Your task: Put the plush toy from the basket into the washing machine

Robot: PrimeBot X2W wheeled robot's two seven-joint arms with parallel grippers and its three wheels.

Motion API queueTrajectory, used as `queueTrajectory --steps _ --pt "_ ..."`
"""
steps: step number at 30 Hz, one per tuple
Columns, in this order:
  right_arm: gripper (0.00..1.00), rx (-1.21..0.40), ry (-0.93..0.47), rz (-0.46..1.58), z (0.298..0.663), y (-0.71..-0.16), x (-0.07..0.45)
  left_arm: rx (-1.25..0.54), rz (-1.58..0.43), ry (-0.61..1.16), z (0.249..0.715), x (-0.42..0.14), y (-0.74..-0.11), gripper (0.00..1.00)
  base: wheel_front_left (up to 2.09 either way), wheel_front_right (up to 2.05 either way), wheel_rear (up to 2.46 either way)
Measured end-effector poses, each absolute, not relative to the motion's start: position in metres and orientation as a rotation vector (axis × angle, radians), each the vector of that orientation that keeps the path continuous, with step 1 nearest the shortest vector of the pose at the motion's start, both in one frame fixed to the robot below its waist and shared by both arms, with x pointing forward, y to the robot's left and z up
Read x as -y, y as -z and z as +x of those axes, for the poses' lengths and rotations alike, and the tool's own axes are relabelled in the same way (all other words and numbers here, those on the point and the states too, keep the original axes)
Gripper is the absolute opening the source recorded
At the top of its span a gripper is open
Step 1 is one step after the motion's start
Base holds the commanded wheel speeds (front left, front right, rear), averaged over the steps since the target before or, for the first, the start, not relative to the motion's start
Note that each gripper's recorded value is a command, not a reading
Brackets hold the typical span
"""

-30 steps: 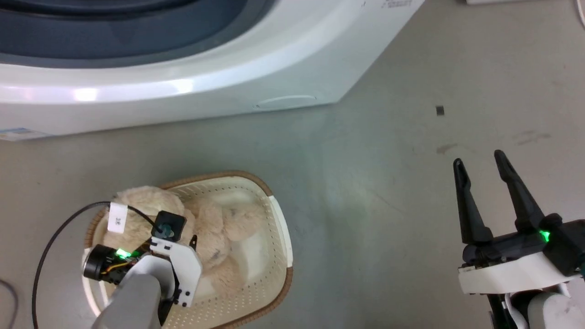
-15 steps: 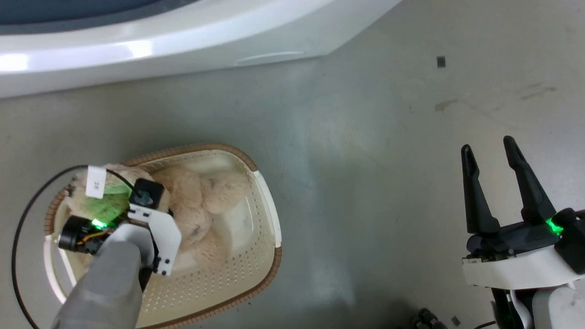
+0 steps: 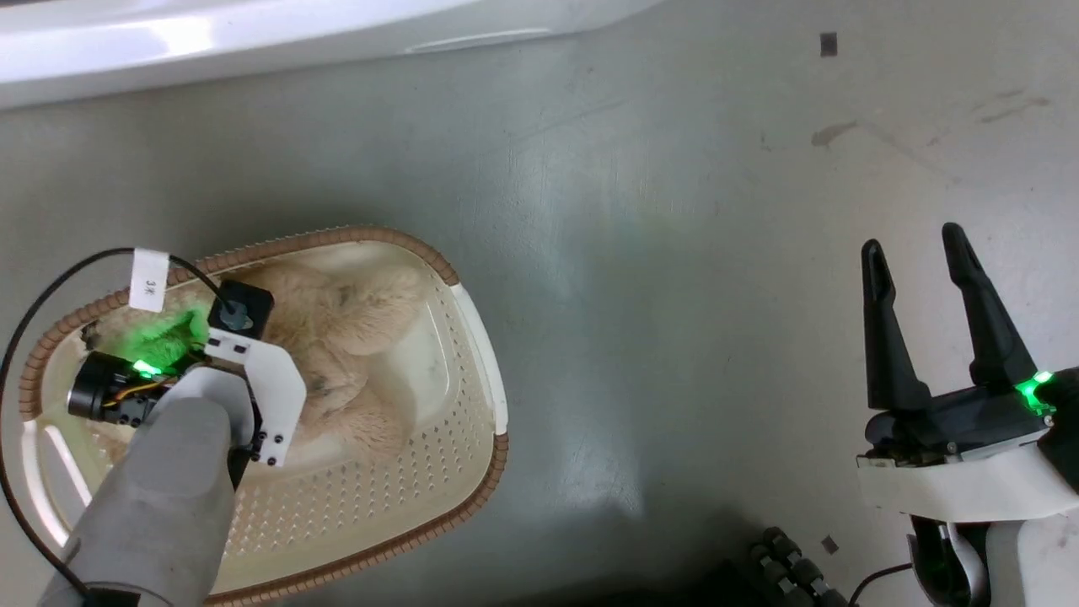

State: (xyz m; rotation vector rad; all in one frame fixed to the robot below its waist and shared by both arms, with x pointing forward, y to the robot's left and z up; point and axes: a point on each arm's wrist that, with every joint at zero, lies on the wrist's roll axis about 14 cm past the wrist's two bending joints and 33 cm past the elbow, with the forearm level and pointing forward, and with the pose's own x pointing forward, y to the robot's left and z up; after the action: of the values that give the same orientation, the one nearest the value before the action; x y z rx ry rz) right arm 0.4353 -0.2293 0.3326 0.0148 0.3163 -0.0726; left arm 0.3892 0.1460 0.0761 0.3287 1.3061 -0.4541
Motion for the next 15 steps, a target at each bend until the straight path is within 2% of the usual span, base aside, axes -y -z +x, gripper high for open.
queueTrajectory --steps 1,8,15 --pt "1.0 -0.319 0.073 0.014 0.435 -0.331 0.23 -1.315 0.327 0.457 0.388 -0.146 -0.074 0.0 0.0 0.0 0.0" --pt "1.0 -0.266 0.07 0.015 0.441 -0.349 0.229 -1.335 0.3 0.46 0.378 -0.146 -0.086 0.0 0.0 0.0 0.0" --pt "1.0 -0.191 0.063 0.012 0.442 -0.381 0.227 -1.266 0.264 0.473 0.368 -0.136 -0.117 0.0 0.0 0.0 0.0"
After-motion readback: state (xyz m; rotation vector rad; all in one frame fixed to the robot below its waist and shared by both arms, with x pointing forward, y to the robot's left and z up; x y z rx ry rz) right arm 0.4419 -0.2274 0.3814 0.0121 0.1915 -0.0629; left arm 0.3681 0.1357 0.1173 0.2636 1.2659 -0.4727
